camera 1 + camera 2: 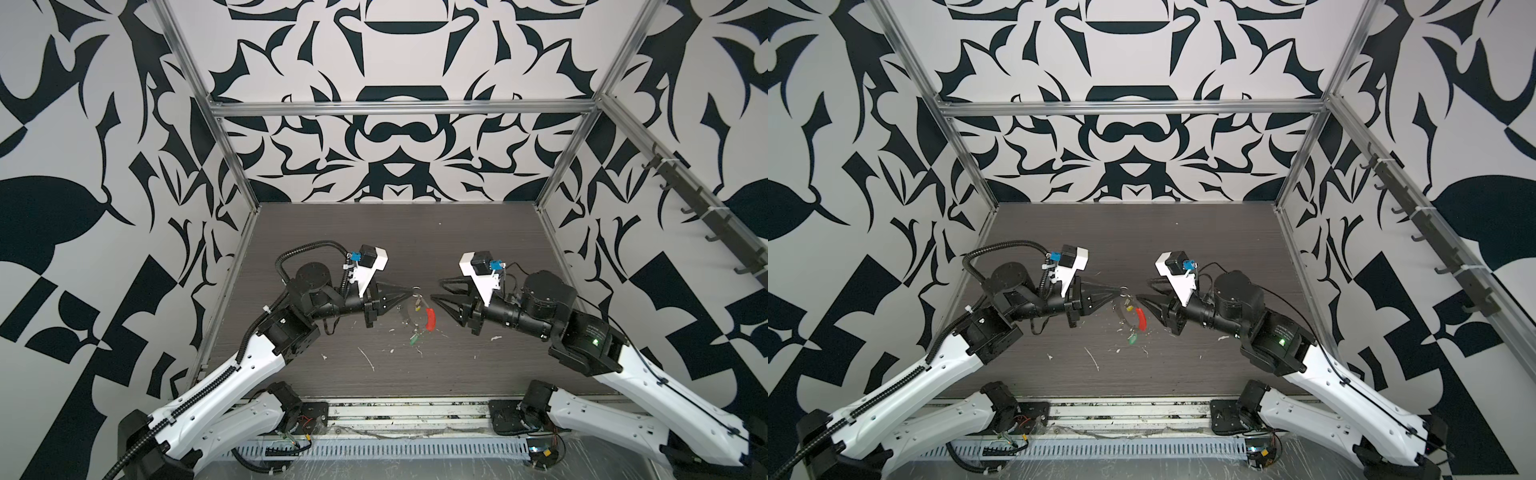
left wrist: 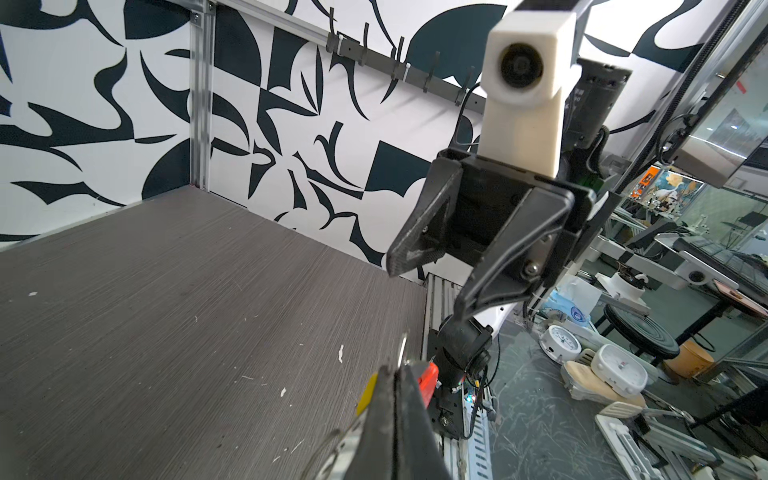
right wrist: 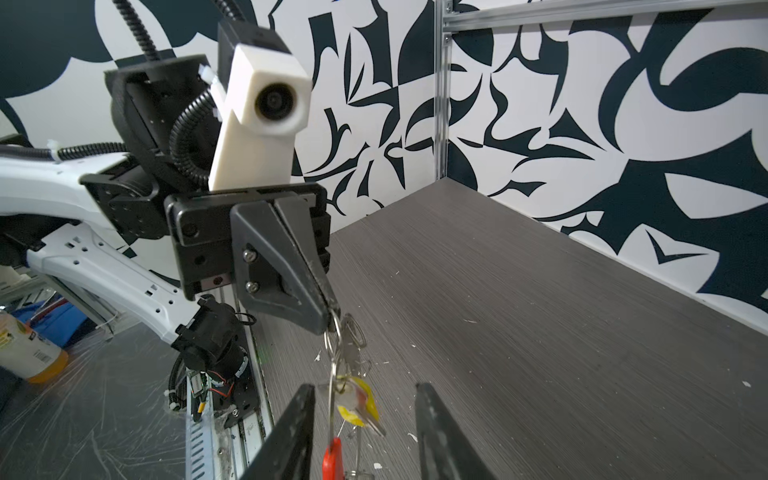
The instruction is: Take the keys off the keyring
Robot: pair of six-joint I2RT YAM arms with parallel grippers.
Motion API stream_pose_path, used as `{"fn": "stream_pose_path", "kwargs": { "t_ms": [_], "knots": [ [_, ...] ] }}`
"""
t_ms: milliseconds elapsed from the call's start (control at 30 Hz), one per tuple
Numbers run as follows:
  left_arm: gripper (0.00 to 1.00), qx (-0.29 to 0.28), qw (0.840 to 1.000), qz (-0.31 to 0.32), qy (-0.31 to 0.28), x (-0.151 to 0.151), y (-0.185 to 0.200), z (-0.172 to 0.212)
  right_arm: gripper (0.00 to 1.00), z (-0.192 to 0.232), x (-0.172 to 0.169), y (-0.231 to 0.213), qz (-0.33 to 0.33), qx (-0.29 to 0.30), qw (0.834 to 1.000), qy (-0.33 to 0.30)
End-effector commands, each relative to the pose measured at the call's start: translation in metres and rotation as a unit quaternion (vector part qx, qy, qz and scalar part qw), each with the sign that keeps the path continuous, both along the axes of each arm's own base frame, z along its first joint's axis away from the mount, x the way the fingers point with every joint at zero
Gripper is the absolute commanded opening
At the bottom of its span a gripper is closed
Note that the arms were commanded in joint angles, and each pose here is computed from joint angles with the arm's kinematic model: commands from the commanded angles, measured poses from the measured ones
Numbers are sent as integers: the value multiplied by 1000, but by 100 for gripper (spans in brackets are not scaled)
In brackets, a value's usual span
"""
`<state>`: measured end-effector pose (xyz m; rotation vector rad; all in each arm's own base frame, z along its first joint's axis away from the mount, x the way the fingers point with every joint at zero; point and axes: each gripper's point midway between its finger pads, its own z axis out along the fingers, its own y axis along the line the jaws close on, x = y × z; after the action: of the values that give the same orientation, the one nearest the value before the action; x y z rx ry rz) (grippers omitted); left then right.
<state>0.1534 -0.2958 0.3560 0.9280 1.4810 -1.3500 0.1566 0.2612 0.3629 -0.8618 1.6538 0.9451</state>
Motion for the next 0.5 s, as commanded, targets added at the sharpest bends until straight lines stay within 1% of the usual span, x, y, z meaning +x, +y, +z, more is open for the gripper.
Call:
{"fn": "stream_pose_path", "kwargs": {
  "t_ms": [0, 100, 467],
  "knots": [
    [0, -19, 1000, 13, -10, 1, 3, 13, 45, 10, -10, 9, 37, 16, 999, -9],
    [0, -19, 1000, 18, -7, 3, 3, 14, 46, -5, -2, 10, 23, -8, 1000, -1],
    [0, -23, 998, 55, -2, 11, 10, 21, 47, -34, 11, 10, -7, -42, 999, 15]
  ]
}}
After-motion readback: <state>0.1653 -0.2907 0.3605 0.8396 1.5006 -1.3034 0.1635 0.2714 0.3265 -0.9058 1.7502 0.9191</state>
